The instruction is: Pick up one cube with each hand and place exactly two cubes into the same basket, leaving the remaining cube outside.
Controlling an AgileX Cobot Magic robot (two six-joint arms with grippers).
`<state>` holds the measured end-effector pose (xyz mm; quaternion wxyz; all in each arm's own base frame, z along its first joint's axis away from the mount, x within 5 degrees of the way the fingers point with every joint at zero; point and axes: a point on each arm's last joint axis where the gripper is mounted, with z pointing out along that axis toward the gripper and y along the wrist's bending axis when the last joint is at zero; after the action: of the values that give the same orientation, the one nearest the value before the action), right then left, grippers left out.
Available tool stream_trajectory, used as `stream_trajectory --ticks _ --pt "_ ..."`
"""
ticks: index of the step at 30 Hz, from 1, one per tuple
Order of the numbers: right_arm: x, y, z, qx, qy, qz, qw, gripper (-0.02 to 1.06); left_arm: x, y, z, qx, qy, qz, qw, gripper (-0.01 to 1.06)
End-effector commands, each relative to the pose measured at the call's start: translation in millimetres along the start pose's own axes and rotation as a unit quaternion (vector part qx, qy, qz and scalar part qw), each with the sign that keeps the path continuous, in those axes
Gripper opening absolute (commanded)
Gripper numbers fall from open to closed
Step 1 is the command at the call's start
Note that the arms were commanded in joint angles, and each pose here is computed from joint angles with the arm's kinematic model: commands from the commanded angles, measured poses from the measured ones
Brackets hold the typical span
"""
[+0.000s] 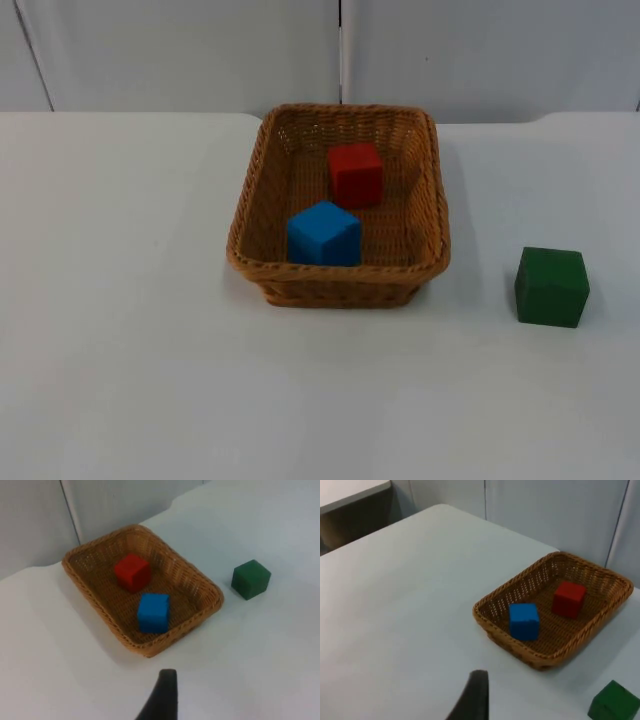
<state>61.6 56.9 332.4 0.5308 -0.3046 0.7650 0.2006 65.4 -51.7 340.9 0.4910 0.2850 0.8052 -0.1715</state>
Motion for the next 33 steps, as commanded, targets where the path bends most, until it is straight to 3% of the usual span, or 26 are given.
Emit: stream_trajectory --ticks 1,7,12,19,27,33 --pt "4 3 -5 -0.005 -0.004 -0.001 1.0000 0.82 5 -1 -7 -0.004 0.000 -0.002 1.000 0.82" --pt "13 11 -22 -0.011 -0.012 -0.005 0.9999 0.82 23 -1 -25 -0.039 -0.004 -0.009 0.999 0.82" --pt "21 12 -34 0.008 -0.007 0.008 0.9999 0.82 52 -4 -26 -0.044 -0.011 -0.019 0.999 0.82" --pt "32 11 -46 0.036 0.006 0.019 0.9991 0.82 68 -9 -42 -0.049 -0.037 -0.017 0.998 0.82" --pt "45 19 -68 0.040 -0.014 0.000 0.9991 0.82 91 -3 -56 -0.111 -0.020 -0.053 0.992 0.82" --pt "53 23 -80 0.048 -0.039 -0.009 0.9980 0.82 94 -5 -51 -0.099 -0.008 -0.051 0.994 0.82"
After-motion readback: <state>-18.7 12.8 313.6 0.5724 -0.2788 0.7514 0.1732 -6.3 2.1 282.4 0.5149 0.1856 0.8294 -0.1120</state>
